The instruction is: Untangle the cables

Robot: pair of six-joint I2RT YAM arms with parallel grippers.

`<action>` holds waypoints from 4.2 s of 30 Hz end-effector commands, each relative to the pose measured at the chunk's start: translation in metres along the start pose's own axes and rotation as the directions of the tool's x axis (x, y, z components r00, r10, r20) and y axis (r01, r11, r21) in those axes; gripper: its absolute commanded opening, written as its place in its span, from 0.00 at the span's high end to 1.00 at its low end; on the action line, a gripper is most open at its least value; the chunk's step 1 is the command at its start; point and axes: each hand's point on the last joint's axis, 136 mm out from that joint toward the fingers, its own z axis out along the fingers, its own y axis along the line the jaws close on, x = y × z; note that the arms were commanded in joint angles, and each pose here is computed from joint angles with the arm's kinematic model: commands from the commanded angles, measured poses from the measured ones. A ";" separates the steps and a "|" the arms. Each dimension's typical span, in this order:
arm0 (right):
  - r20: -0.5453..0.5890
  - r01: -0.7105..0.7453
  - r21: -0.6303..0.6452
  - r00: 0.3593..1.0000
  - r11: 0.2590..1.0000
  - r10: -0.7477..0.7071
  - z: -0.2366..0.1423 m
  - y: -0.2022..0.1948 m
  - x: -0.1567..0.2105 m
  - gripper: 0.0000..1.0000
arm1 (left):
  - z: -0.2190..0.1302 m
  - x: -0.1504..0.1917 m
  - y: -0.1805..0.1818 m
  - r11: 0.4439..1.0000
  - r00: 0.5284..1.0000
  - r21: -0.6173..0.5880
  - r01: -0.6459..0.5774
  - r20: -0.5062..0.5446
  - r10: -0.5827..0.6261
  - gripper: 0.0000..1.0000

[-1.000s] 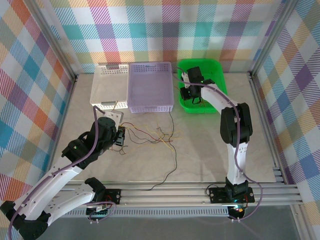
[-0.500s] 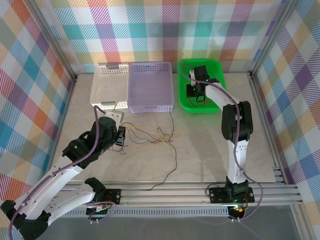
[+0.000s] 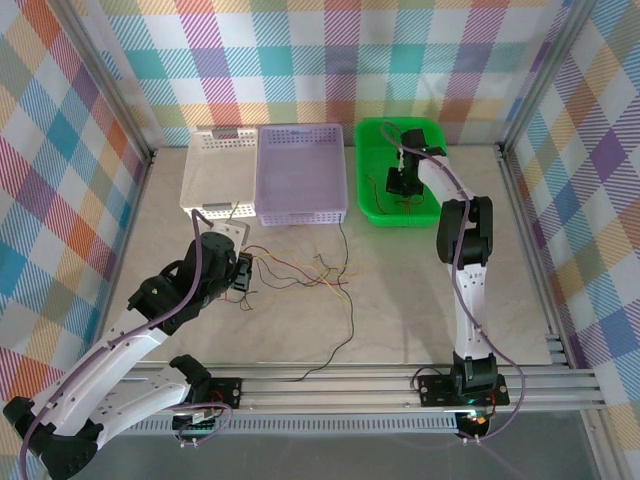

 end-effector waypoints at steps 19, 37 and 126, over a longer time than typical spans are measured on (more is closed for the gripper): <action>0.332 0.148 -0.463 0.943 0.874 0.016 -0.236 0.117 0.022 0.44 | -0.008 -0.009 -0.006 0.998 0.999 0.057 0.009 0.040 -0.012 1.00; 0.630 0.762 -0.492 0.646 0.422 -0.431 -0.262 0.246 0.247 0.36 | 0.000 -0.025 -0.057 0.961 0.994 0.263 0.083 -0.096 -0.060 1.00; 0.706 0.793 -0.435 0.594 0.425 -0.386 -0.398 0.251 0.227 1.00 | 0.031 -0.052 -0.107 0.799 0.943 0.527 0.289 -0.012 -0.333 0.47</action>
